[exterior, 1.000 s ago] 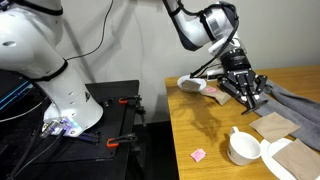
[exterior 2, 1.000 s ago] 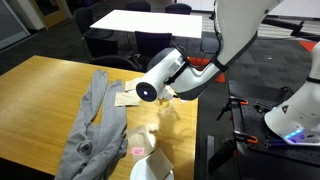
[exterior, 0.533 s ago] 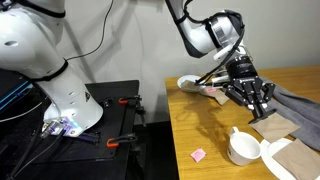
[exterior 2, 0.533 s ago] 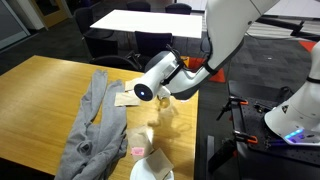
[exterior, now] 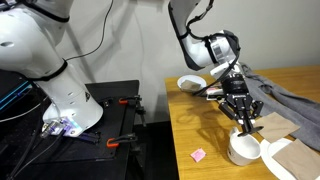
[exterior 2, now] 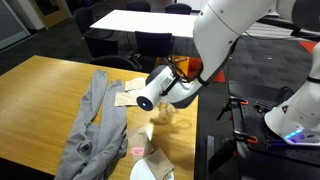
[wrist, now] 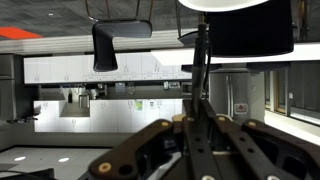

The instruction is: Put the pen in the white mug cup

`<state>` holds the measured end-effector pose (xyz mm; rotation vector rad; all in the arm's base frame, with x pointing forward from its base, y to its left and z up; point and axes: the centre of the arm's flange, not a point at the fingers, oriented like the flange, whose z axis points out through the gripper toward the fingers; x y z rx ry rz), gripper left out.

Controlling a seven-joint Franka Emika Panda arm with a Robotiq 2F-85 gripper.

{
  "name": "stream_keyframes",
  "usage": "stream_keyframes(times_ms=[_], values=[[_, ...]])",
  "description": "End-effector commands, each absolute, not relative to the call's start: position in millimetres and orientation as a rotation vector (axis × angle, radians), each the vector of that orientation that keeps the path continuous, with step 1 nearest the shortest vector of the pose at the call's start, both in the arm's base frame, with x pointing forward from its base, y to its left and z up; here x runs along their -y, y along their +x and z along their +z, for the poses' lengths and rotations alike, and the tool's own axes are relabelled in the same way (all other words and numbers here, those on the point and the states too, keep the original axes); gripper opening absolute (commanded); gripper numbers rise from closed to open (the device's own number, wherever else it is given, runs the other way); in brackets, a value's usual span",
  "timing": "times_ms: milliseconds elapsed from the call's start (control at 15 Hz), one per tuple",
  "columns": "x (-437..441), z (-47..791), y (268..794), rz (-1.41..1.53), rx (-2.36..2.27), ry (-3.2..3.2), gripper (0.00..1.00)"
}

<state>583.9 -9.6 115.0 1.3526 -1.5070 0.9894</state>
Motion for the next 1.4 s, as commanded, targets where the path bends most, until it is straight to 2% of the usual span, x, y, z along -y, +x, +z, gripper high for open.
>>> stream_keyframes(times_ms=[0, 600, 667, 733, 867, 933, 1333], values=[[12, 101, 596, 0.987, 1.478, 1.337, 0.03], [9, 69, 600, 0.976, 1.459, 1.358, 0.03], [9, 65, 600, 0.973, 1.457, 1.356, 0.14], [8, 63, 600, 0.969, 1.452, 1.356, 0.36], [8, 57, 600, 0.963, 1.451, 1.36, 0.4], [8, 55, 599, 0.96, 1.45, 1.362, 0.45], [7, 65, 596, 0.958, 1.468, 1.362, 0.9]])
